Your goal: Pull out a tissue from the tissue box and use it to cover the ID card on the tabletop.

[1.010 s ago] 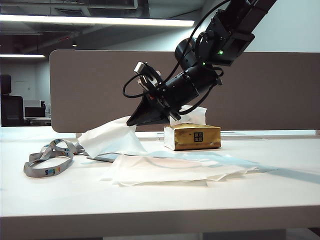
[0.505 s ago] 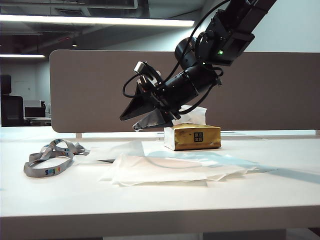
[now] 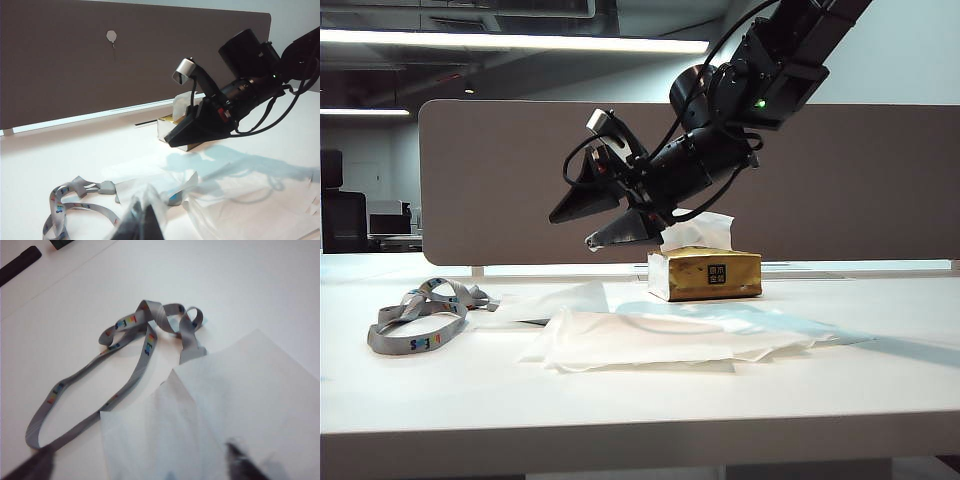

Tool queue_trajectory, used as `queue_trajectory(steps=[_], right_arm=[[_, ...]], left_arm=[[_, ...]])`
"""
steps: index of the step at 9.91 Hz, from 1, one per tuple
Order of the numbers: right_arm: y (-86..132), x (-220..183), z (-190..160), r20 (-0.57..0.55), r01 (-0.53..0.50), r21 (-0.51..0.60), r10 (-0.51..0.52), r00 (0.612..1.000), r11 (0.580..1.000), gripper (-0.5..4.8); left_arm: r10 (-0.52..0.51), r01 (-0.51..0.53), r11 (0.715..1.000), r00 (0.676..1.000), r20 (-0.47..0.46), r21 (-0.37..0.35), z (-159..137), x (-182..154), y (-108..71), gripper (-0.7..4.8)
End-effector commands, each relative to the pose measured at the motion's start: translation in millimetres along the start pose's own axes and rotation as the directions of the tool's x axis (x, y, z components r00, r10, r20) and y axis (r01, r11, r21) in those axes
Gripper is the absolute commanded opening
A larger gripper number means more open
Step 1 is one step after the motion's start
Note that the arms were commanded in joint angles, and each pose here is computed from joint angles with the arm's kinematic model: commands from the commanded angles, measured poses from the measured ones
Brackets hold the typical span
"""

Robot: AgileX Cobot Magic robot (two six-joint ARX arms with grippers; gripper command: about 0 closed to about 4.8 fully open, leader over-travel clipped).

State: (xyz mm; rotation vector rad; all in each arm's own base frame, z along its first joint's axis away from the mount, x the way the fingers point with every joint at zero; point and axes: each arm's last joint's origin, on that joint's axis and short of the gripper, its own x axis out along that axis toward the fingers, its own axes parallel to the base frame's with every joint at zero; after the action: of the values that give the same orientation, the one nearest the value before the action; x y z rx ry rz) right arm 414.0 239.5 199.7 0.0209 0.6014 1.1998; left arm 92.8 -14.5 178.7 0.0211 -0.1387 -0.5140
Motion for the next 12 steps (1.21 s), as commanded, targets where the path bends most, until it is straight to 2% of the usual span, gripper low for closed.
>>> queue_trajectory(steps=[1,2,3,4,5,6,7,9,10,11,12], right_arm=[[5,-5,16,0.09,-0.001,-0.084,0.008,0.996,0.996,4.79],[12,-14,40,0.233,0.041,-0.209,0.009,0.972,0.977,4.79],[14,-18,47,0.275,0.067,-0.239,0.001,0.961,0.969,4.79],[32,-48,86,0.511,0.302,-0.302,-0.114,0.852,0.904,4.79],[36,-54,92,0.545,0.353,-0.286,-0.151,0.825,0.891,4.79],[51,-84,112,0.63,0.544,-0.165,-0.336,0.7,0.823,4.75],[79,-150,130,0.573,0.731,0.022,-0.607,0.55,0.683,-0.08],[85,-169,131,0.553,0.736,0.027,-0.623,0.553,0.677,-0.05],[101,-197,130,0.505,0.745,0.034,-0.655,0.563,0.666,-0.05],[122,-234,117,0.504,0.693,-0.007,-0.596,0.626,0.721,-0.05],[131,-242,102,0.516,0.687,-0.017,-0.582,0.629,0.727,-0.05]], left_arm=[[-0.005,0.004,1.0,1.0,0.017,0.01,3,0,-0.3,-0.05],[-0.004,0.004,1.0,1.0,0.018,0.01,3,0,-0.3,-0.05],[-0.002,0.002,1.0,1.0,0.017,0.01,3,0,-0.2,-0.05],[0.025,-0.025,1.0,1.0,0.017,0.008,3,0,0.6,-0.05],[0.043,-0.043,0.999,0.999,0.018,0.008,3,0,1.1,-0.05],[0.119,-0.119,0.993,0.993,0.02,-0.016,3,0,3.4,-0.05],[0.28,-0.28,0.96,0.96,0.016,-0.028,2,-1,8.0,-0.05],[0.286,-0.286,0.958,0.958,0.015,-0.028,2,-1,8.2,-0.05],[0.286,-0.286,0.958,0.958,0.001,-0.031,1,-1,8.2,-0.06],[0.31,-0.311,0.949,0.95,-0.02,-0.056,-1,-1,8.9,-0.05],[0.31,-0.31,0.949,0.951,-0.021,-0.058,-1,-1,8.9,-0.06]])
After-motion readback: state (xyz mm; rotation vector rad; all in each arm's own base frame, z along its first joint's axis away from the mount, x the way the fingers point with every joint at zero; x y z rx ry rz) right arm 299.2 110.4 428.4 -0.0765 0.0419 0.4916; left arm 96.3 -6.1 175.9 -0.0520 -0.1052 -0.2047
